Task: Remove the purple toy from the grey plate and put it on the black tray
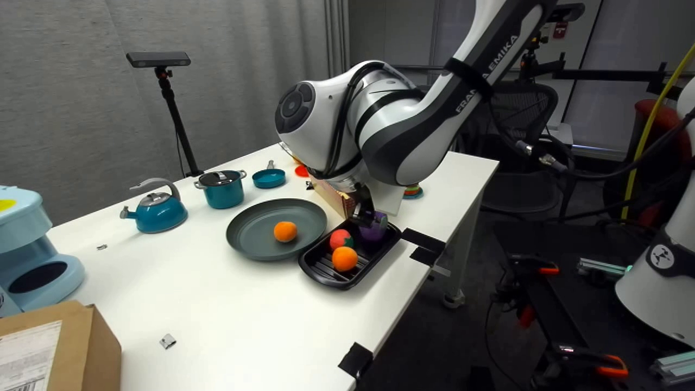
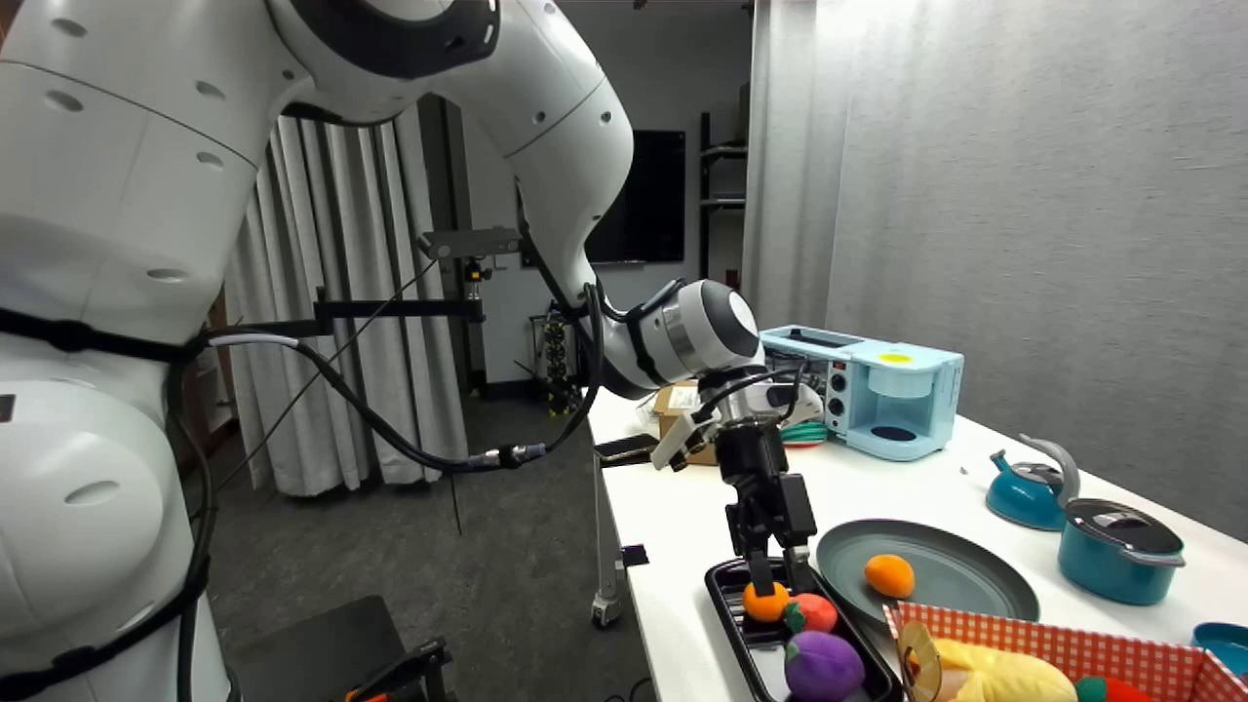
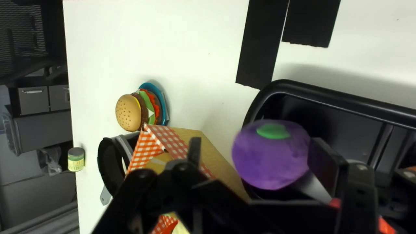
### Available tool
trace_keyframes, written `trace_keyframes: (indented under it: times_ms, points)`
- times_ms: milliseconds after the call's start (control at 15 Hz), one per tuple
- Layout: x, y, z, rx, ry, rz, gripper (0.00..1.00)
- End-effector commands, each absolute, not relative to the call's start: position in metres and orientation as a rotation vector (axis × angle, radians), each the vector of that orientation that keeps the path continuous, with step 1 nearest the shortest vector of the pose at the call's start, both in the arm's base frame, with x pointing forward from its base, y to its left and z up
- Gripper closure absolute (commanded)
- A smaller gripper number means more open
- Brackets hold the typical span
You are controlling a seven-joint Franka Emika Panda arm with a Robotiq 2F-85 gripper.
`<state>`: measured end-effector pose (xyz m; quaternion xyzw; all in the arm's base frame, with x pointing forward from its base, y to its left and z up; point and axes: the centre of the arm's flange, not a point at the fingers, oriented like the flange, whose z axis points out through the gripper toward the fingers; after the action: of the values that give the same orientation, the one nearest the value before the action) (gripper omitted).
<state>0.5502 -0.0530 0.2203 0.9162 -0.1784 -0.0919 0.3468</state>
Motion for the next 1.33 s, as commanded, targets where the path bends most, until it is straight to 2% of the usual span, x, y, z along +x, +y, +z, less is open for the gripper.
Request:
trace_keyframes:
  times_ms: [0,1267]
  points:
    - [0.5514,-0.055,0.2209,2.392,-0.418,-0.253,0.0]
    - [0.5503,-0.0499,0.2181,2.391,-0.428,-0.257,0.0]
